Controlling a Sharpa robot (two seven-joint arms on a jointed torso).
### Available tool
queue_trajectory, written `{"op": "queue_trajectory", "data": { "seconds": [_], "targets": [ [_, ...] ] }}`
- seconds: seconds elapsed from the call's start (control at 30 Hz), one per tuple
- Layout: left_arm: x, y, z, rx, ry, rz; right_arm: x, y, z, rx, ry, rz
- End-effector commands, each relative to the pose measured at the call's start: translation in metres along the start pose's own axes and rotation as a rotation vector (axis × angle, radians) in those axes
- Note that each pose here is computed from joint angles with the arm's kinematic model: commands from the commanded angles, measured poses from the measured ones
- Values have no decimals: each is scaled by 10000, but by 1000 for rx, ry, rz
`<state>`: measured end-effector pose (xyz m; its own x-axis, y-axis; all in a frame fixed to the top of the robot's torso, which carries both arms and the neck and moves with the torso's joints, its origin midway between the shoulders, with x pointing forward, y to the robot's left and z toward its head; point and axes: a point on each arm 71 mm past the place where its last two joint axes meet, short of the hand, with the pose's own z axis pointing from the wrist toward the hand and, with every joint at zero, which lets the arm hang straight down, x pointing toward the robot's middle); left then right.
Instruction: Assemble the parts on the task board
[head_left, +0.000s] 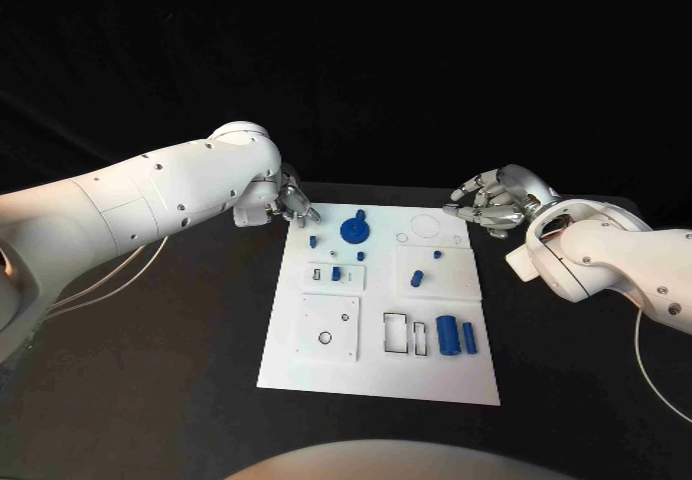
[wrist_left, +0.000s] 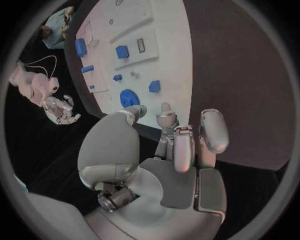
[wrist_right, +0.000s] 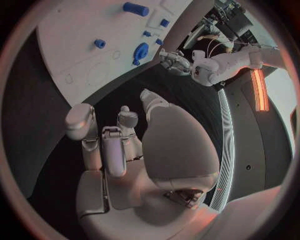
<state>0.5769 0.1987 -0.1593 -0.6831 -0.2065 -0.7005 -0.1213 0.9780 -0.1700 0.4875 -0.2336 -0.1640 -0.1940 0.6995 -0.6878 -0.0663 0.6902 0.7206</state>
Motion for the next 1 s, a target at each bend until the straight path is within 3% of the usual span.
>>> {"op": "queue_trajectory", "data": {
  "seconds": [0.03, 0.6, 1.0],
  "targets": [
    [60, -32, 21, 34, 73, 3, 11, 9, 1, -6, 3, -9],
    [187, -48, 74, 53, 151, 3, 19, 13, 12, 0, 1, -7],
    [217, -29, 100, 44, 157, 1, 23, 15, 11, 0, 2, -7]
  ]
}}
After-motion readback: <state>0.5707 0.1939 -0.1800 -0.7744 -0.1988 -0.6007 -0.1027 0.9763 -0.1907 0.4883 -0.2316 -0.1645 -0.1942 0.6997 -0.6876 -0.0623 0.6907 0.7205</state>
